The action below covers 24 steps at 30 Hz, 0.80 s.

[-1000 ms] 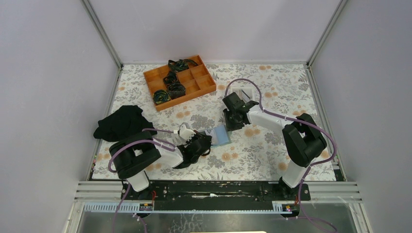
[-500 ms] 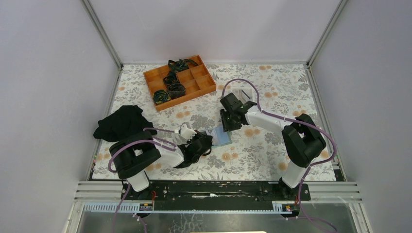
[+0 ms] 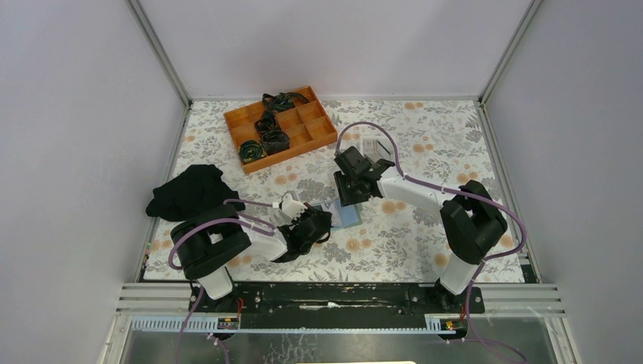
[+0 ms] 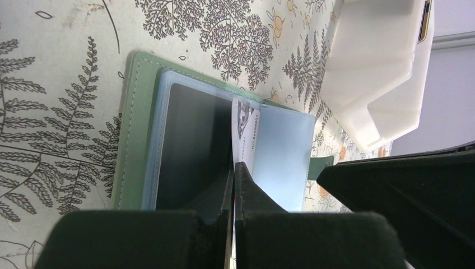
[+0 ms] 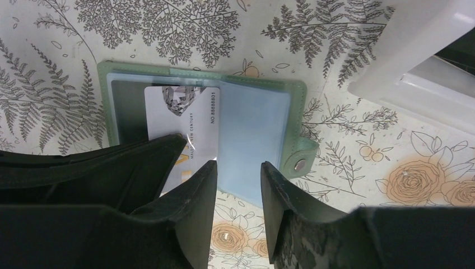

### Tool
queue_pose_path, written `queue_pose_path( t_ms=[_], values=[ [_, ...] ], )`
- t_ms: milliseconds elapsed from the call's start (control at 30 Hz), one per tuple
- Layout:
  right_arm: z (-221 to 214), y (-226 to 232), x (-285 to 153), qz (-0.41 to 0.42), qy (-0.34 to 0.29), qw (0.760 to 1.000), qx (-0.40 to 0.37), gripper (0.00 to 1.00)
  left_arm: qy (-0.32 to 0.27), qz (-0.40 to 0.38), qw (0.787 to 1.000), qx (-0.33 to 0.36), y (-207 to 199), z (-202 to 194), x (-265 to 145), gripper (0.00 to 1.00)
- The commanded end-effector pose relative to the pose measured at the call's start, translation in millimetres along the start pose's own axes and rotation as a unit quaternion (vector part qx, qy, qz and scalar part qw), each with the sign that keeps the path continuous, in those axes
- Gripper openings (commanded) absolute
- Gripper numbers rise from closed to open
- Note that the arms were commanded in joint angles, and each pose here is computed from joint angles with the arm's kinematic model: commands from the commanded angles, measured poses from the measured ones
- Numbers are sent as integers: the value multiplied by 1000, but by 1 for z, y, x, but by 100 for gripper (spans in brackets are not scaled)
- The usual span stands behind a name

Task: Put the credit cards into the card holder
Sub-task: Insert the credit card into the card holder.

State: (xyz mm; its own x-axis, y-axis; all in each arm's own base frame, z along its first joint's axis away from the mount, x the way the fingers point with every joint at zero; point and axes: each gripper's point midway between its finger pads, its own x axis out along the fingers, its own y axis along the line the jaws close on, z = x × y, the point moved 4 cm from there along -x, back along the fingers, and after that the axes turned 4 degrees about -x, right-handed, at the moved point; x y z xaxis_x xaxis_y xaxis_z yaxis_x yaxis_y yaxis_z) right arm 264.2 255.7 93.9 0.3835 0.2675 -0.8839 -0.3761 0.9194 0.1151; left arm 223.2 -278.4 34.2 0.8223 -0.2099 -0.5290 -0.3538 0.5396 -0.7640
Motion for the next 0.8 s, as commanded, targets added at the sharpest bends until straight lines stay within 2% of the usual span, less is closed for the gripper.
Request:
queue_pose_path(
  t_ms=[0,400,767],
  values=[
    [5,5,-3,-4,-9,1000,-3,42,41,114,986,115,72,-9,-11,0],
    [-8,-19,22,-59,14,998,-12,48,40,112,986,115,73,-8,-12,0],
    [-22,-32,35,-60,40,997,13,48,45,110,987,111,79,-8,-15,0]
  ],
)
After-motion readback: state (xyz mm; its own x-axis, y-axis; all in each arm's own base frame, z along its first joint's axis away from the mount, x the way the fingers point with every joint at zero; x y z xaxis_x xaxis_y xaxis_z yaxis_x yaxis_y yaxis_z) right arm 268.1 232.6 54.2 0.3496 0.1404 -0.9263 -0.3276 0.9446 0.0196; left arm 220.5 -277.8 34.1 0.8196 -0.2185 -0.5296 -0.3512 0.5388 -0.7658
